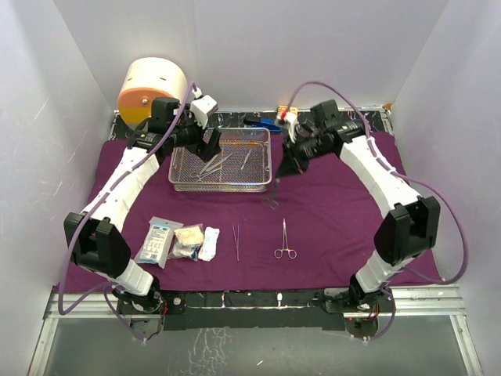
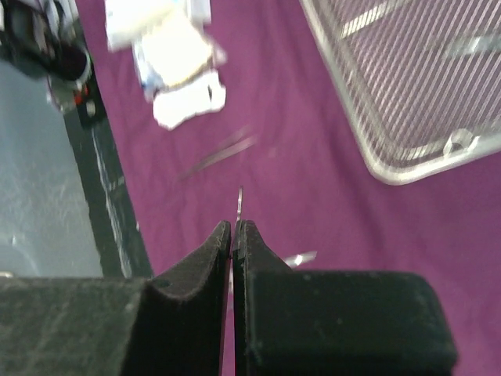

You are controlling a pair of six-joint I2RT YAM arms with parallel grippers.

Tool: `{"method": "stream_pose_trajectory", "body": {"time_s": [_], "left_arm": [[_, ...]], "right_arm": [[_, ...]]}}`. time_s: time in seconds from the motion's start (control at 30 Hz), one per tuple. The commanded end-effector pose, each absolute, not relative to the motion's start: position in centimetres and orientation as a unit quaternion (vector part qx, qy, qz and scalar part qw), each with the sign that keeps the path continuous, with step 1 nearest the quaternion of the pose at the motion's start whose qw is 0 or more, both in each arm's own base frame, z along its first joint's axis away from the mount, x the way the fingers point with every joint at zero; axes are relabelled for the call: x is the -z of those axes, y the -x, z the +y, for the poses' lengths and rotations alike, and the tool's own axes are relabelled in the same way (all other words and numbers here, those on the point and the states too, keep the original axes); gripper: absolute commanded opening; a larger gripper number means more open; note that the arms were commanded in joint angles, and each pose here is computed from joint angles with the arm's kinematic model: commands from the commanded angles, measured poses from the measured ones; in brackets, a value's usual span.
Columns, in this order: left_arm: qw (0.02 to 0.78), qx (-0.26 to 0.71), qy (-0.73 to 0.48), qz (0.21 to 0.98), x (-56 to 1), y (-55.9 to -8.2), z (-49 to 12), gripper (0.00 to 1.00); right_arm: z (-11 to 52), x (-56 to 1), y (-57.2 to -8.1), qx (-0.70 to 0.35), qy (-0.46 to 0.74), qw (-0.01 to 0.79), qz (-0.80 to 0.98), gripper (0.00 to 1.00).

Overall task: Open and lay out the surgical kit
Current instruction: Pick up the medical item from the container, then place the medical item in the surgical kit.

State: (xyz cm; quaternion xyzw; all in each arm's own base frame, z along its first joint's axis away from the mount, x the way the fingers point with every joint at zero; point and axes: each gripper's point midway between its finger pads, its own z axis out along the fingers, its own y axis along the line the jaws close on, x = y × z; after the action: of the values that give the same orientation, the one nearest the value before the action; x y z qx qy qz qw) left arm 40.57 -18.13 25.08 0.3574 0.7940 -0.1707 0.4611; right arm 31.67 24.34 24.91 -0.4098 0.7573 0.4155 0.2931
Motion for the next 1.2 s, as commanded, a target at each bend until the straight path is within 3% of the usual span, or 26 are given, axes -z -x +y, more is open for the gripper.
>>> {"method": "stream_pose_trajectory", "body": {"time_s": [0.0, 0.27, 0.57, 1.17], "left_arm": [[0.480, 0.169, -0.350, 0.786, -26.4, -39.5, -17.7, 0.90], [0.472, 0.184, -0.359, 0.784, -25.2, -39.0, -18.1, 0.90], [0.459, 0.198, -0.369, 0.783, -23.8, -38.5, -18.5, 0.90], [0.448, 0.208, -0.389, 0.778, -22.7, -38.1, -18.8, 0.94]], "right_arm": [[17.8, -20.3, -26.0, -0.360, 0.441, 0.215, 0.793, 0.00], [11.9, -15.7, -22.5, -0.310, 0.447, 0.163, 0.823, 0.00], [13.0, -13.7, -20.1, -0.373, 0.436, 0.125, 0.809, 0.00], [15.2, -11.4, -21.3, -0.417, 0.449, 0.079, 0.786, 0.00]]}}
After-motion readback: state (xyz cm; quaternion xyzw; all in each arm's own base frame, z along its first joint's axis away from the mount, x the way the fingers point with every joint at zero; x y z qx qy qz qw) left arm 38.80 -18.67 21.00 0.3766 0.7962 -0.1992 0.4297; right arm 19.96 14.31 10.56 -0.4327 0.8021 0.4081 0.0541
